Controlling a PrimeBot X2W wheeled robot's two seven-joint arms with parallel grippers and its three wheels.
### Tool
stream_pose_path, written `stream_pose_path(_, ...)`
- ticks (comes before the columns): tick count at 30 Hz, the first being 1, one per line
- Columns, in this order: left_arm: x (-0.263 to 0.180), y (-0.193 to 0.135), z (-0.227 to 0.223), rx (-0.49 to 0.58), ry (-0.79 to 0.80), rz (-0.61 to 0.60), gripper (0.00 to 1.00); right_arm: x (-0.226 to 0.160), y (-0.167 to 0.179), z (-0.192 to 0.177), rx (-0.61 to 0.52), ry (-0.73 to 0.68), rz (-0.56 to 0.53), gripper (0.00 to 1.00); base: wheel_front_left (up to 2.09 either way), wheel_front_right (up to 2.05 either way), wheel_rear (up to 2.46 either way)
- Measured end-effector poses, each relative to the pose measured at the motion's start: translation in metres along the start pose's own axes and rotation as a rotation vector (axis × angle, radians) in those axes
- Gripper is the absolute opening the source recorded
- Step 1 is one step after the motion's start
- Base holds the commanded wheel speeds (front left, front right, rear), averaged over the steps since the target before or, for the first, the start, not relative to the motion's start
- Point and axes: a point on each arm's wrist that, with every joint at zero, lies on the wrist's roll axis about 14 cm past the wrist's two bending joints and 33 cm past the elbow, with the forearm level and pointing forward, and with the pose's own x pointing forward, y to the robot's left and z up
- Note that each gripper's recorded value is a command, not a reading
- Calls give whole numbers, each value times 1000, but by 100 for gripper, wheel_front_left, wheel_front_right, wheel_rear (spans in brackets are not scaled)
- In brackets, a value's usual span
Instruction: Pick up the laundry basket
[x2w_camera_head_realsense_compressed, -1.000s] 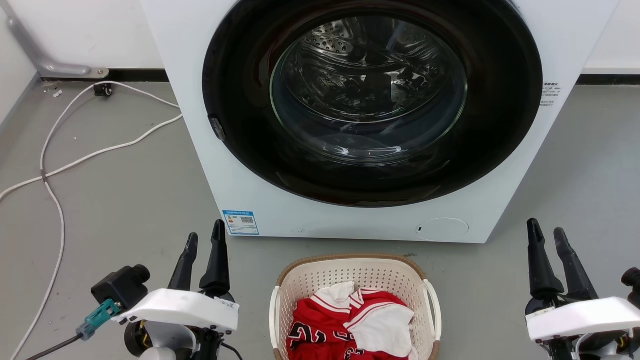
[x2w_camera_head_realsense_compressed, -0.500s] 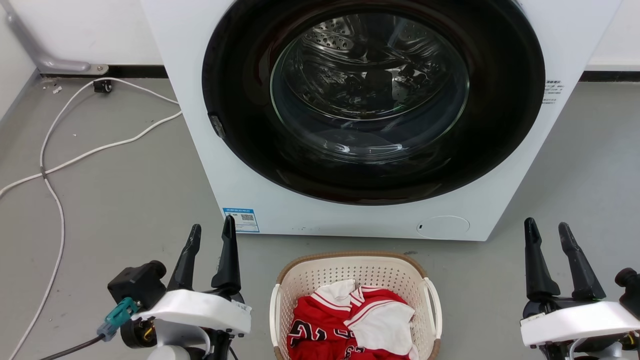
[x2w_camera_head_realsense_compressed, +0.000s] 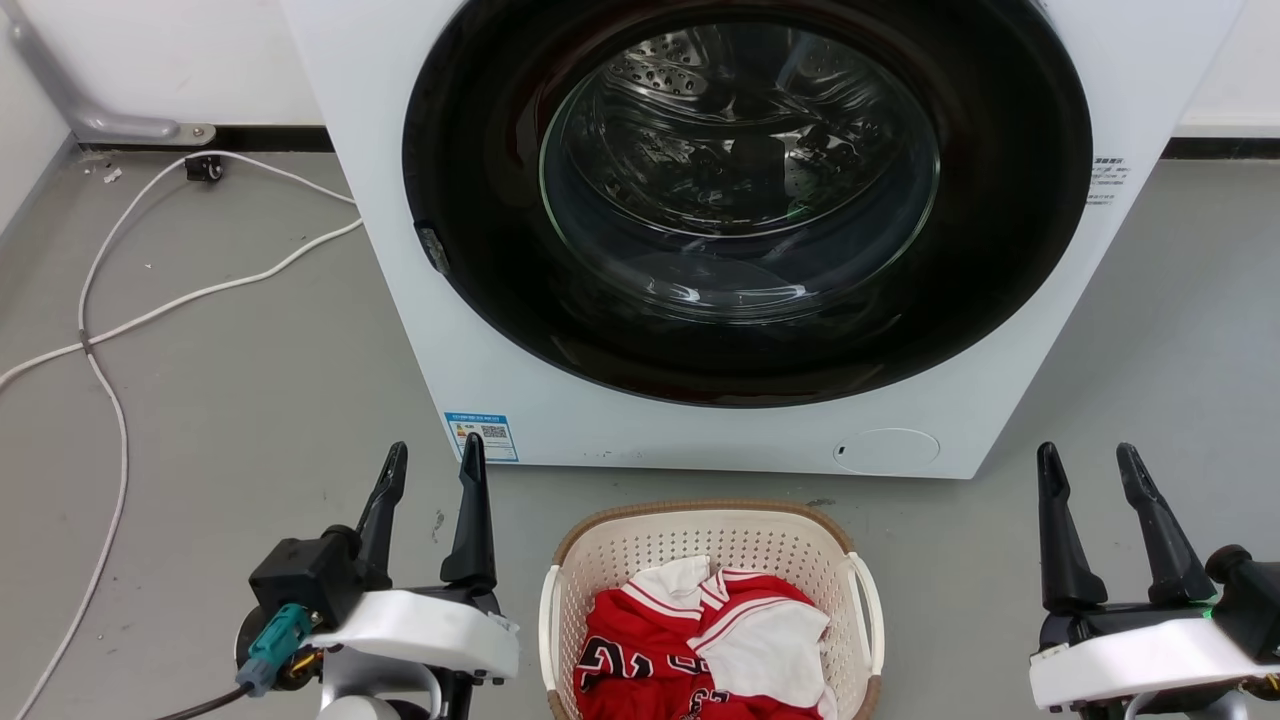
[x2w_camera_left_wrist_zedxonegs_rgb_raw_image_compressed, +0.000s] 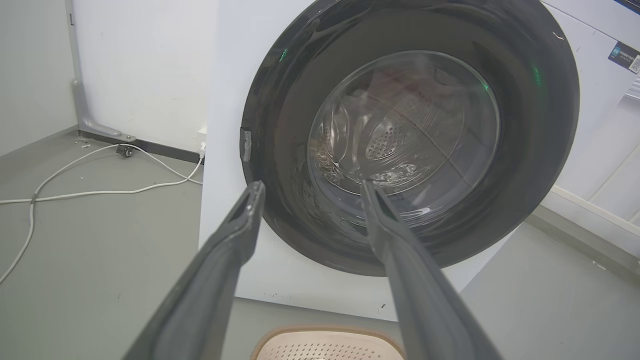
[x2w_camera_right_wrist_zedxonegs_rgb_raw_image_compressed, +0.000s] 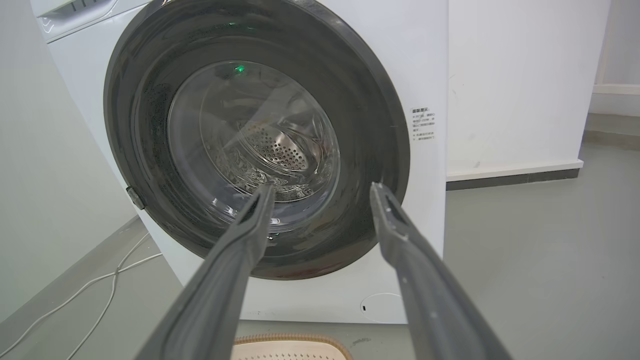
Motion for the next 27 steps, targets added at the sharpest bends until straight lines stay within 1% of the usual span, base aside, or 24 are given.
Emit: stream_pose_path(27, -8, 0, -5, 240, -23, -4, 100, -8, 8, -6, -242, 4, 56, 100, 0, 0, 0)
